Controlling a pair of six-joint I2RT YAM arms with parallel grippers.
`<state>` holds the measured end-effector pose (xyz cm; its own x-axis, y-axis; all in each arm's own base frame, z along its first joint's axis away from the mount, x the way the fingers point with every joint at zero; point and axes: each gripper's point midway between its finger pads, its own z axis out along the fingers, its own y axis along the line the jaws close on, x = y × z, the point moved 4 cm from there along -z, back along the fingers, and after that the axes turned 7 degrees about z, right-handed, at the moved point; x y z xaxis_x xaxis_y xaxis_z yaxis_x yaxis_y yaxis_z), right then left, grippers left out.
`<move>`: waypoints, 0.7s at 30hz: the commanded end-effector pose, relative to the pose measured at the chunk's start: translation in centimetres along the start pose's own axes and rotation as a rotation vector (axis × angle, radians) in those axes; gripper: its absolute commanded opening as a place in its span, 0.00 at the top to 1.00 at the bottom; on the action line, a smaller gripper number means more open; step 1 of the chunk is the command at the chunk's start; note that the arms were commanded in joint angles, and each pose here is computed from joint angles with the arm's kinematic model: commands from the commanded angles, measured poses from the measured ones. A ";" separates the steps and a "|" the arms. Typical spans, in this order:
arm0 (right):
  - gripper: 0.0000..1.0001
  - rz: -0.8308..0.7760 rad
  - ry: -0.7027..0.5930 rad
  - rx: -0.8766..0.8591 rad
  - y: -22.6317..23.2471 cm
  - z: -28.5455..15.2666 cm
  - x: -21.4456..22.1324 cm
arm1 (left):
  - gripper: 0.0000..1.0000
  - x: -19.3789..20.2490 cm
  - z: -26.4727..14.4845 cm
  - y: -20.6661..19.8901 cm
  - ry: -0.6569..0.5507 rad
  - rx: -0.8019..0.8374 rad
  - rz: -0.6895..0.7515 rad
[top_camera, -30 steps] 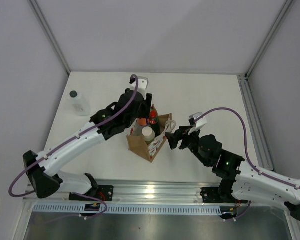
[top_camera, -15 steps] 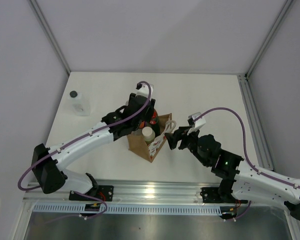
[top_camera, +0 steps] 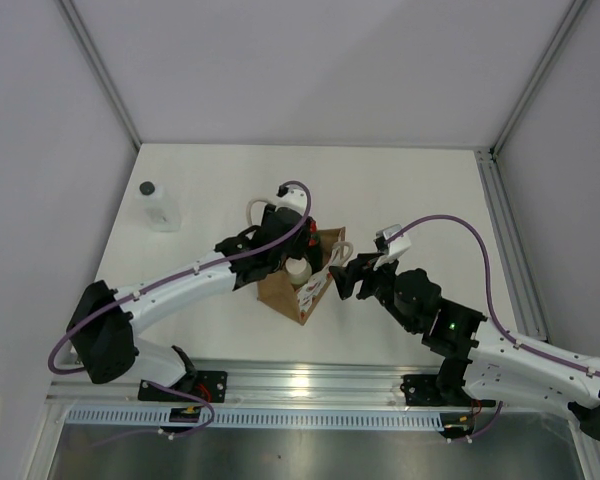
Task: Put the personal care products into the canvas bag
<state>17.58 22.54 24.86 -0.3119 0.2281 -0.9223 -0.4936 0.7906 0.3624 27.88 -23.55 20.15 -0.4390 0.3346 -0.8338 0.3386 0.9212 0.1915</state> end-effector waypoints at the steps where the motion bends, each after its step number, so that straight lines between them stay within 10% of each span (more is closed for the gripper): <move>1: 0.22 0.022 -0.052 -0.016 0.7 -0.1 -1.8 | 0.87 -1.7 0.1 -0.4 -0.090 0.011 -0.081; 21: 0.22 0.011 -0.039 -0.001 0.6 0.4 -1.3 | 0.36 2.3 -0.3 0.9 -0.048 -0.003 -0.165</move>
<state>17.72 22.77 24.32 -0.3193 0.2089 -0.9243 -0.4911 0.7977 0.3499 26.72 -22.24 17.14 -0.4805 0.2257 -0.8474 0.2885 0.9532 0.0903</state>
